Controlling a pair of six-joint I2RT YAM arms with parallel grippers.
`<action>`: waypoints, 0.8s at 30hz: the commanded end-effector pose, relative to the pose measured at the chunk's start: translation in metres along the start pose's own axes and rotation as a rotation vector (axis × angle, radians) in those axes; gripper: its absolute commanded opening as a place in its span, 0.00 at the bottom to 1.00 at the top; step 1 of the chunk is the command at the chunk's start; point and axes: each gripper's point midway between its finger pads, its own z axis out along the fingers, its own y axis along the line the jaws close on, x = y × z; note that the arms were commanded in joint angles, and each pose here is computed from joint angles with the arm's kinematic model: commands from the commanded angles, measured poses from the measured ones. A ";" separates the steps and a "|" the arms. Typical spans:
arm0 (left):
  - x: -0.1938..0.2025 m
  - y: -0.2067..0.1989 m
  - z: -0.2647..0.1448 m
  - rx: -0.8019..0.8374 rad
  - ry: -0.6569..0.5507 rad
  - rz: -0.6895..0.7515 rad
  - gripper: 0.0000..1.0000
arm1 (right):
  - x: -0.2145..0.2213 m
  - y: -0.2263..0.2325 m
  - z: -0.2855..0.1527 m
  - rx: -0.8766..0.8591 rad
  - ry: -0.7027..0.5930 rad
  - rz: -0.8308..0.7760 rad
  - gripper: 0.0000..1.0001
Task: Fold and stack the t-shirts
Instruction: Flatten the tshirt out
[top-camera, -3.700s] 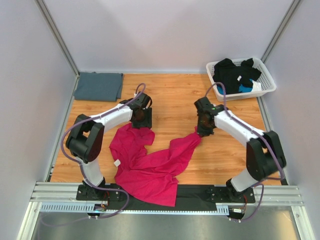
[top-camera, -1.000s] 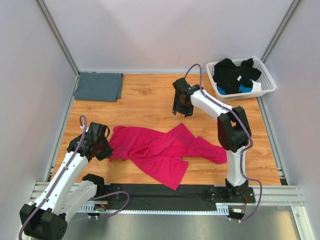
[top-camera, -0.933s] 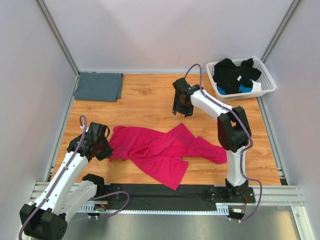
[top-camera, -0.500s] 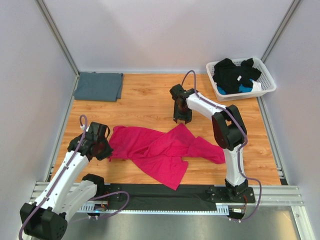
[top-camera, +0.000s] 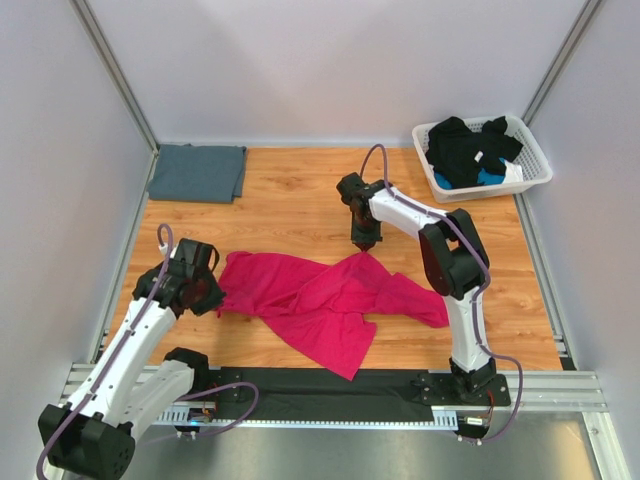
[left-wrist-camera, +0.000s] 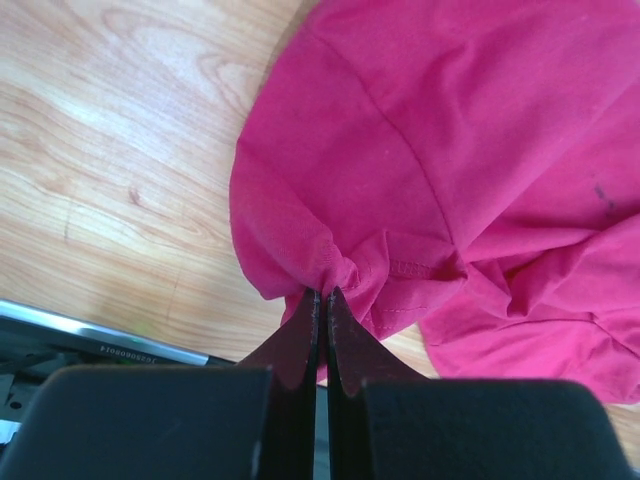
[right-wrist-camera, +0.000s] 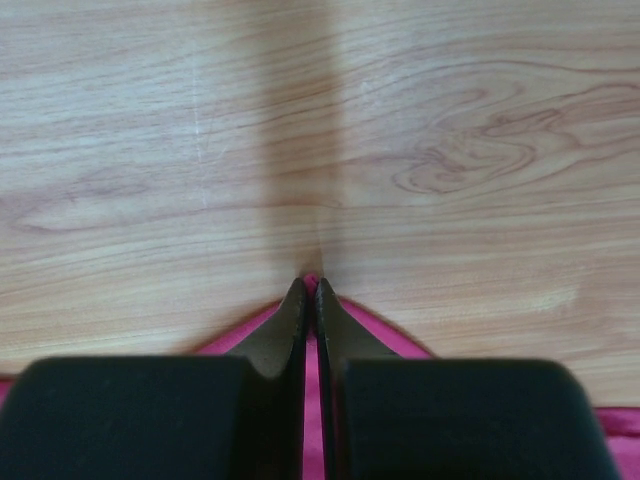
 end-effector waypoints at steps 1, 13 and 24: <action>-0.026 -0.012 -0.016 0.027 -0.074 0.029 0.00 | -0.031 -0.005 -0.044 -0.004 -0.126 0.012 0.00; -0.157 -0.097 -0.061 0.117 -0.346 0.283 0.00 | -0.108 -0.079 -0.175 -0.036 -0.508 0.234 0.00; -0.231 -0.190 -0.102 0.337 -0.509 0.558 0.00 | -0.127 -0.184 -0.241 0.022 -0.733 0.430 0.00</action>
